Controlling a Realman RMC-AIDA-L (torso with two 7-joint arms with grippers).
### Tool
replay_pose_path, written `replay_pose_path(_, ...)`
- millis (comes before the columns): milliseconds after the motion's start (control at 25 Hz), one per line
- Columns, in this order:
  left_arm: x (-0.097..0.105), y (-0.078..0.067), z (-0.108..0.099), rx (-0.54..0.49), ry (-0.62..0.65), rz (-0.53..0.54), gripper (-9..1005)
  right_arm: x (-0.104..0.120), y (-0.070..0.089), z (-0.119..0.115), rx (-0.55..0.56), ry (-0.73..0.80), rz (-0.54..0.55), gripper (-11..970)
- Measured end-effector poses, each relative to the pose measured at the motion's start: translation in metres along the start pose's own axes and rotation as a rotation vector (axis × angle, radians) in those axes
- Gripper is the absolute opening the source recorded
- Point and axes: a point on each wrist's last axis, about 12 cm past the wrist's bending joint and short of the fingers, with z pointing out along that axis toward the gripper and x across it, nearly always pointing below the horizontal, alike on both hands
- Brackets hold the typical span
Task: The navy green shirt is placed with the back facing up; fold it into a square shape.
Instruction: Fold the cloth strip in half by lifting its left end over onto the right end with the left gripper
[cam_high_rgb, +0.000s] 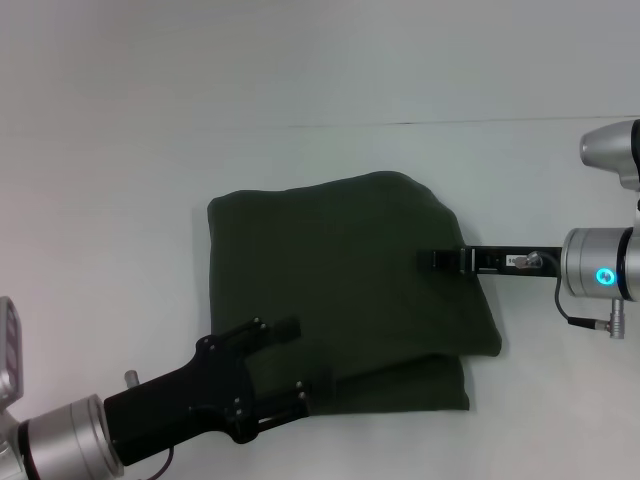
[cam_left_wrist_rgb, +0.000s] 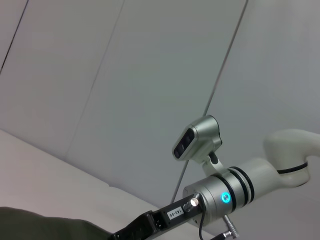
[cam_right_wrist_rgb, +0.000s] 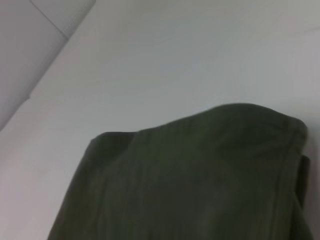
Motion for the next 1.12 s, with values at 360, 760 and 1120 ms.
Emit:
replay_pose_path(360,0.0000,-0.0007,-0.0004,0.003,-0.003,-0.014,783,-0.0009,0.0008,-0.0011,-0.010,-0.007,-0.004,96)
replay_pose_path(760,-0.0010,-0.0008,0.0006,0.011,-0.004,-0.020,784,0.0004,-0.0065,-0.0041,0.030,-0.011,0.025,67)
replay_pose_path(1120,-0.0017,-0.0007,0.0015,0.017,-0.001,-0.022,783,-0.0006,-0.0036,-0.0059,0.006,-0.001,-0.009,209)
